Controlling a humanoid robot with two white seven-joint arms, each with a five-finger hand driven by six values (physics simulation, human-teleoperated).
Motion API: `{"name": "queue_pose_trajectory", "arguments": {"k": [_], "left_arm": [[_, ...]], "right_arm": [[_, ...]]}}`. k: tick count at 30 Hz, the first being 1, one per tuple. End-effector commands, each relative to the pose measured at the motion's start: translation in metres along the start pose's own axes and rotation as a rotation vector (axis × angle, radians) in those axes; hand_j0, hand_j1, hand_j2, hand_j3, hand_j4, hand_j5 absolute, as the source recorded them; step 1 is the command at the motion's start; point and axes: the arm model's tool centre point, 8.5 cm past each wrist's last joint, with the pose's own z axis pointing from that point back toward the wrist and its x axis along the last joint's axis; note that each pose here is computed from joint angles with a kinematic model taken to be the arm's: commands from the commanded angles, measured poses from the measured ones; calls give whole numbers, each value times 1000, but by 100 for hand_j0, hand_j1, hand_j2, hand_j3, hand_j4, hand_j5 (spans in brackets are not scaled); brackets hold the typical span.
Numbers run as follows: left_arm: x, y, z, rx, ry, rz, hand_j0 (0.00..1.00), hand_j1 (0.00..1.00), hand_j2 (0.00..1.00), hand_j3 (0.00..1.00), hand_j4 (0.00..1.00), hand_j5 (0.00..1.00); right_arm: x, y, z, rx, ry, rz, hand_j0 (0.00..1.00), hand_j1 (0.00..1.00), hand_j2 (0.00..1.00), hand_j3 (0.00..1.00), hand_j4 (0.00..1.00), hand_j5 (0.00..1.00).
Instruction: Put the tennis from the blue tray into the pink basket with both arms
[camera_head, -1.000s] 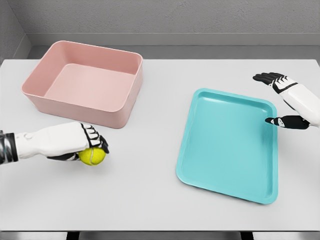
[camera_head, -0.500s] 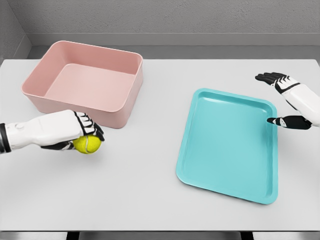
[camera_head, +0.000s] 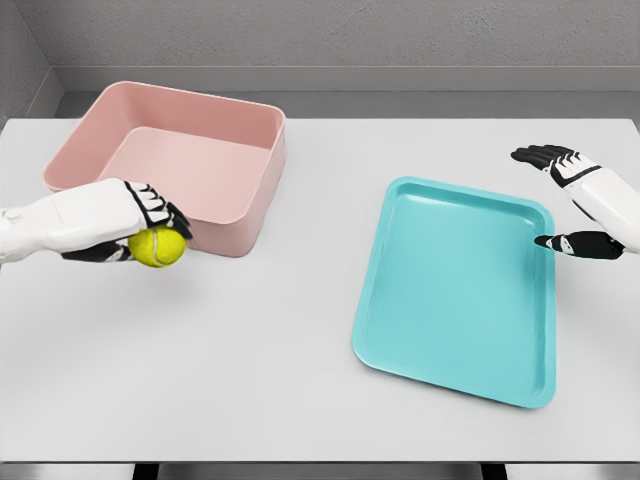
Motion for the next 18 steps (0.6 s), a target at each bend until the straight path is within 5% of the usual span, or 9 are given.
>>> {"name": "queue_pose_trajectory", "arguments": {"k": [1,12,18], "left_arm": [[-5,-1,2,6,13,15,59,59,59,59,59,59],[-19,12,3,38,43,12,59,59,59,59,59,59],[-49,20,9,73,120,38,59,59,59,59,59,59]], "right_arm": [[0,-1,0,-4,-2,-6,100,100,100,100,100,100],[0,-1,0,-5,-1,-6,100,100,100,100,100,100],[0,-1,0,-5,-1,-6,100,100,100,100,100,100]]}}
